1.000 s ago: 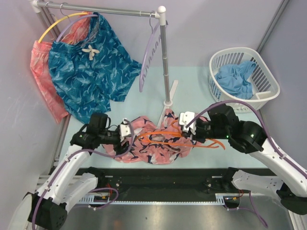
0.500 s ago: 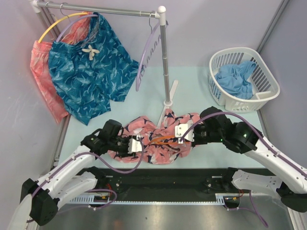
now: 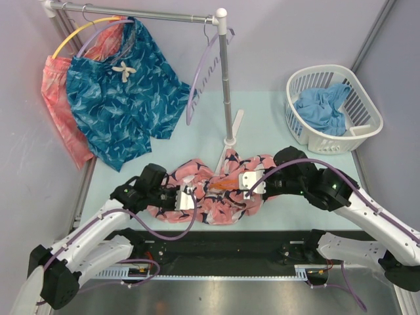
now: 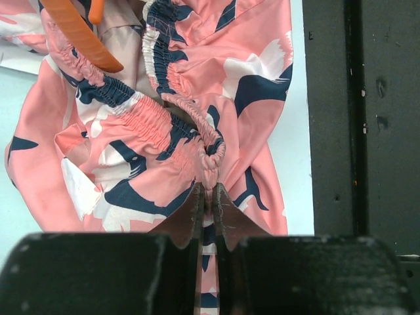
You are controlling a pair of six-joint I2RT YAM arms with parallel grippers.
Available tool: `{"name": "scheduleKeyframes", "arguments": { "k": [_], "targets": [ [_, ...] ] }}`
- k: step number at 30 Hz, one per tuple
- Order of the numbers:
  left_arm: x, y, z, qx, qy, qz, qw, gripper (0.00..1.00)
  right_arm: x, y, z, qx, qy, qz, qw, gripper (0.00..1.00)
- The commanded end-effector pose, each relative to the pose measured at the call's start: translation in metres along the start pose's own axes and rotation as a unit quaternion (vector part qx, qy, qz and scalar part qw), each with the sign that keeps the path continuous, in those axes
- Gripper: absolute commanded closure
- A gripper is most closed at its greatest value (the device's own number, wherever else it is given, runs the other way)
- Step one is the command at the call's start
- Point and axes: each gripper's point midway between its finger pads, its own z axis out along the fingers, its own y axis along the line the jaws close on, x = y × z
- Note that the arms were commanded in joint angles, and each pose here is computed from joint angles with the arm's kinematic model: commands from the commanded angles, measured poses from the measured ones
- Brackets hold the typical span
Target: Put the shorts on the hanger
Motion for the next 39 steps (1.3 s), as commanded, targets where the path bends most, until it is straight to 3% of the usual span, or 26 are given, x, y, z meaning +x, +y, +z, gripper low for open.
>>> {"name": "scheduleKeyframes", "arguments": {
  "k": [1, 6, 12, 23, 32, 33, 34, 36, 37, 39],
  "targets": [
    [-0.014, 0.002, -0.003, 0.007, -0.021, 0.025, 0.999, 0.93, -0.002, -0.004, 0.0, 0.006, -0.004, -0.004, 1.0, 1.0],
    [-0.029, 0.018, -0.009, -0.028, -0.039, 0.01, 0.999, 1.0, -0.005, 0.007, 0.014, -0.021, -0.018, -0.009, 1.0, 1.0],
    [-0.053, 0.029, -0.028, -0.067, -0.07, 0.019, 0.995, 1.0, -0.008, 0.013, 0.033, -0.034, -0.035, -0.02, 0.999, 1.0],
    [-0.059, 0.02, -0.044, -0.072, -0.072, 0.053, 0.993, 1.0, -0.048, -0.012, 0.033, 0.015, -0.128, -0.05, 0.99, 1.0],
    [-0.063, 0.044, -0.047, -0.121, -0.072, 0.002, 0.99, 0.99, -0.067, -0.001, 0.05, -0.011, -0.182, -0.022, 0.983, 1.0],
    [-0.06, 0.046, -0.047, -0.128, -0.066, -0.005, 0.99, 0.97, -0.068, -0.001, 0.051, -0.01, -0.186, -0.022, 0.982, 1.0],
    [-0.054, 0.049, -0.048, -0.142, -0.054, -0.015, 0.988, 0.87, -0.069, -0.001, 0.051, -0.009, -0.19, -0.018, 0.981, 1.0],
    [-0.045, 0.045, -0.045, -0.14, -0.042, -0.022, 0.989, 0.76, -0.071, -0.003, 0.052, -0.003, -0.197, -0.014, 0.98, 1.0],
    [-0.044, 0.043, -0.045, -0.139, -0.04, -0.027, 0.989, 0.63, -0.073, -0.003, 0.052, -0.002, -0.201, -0.015, 0.979, 1.0],
    [-0.043, 0.038, -0.043, -0.128, -0.044, -0.031, 0.99, 0.55, -0.076, -0.005, 0.053, 0.005, -0.21, -0.011, 0.978, 1.0]
  ]
}}
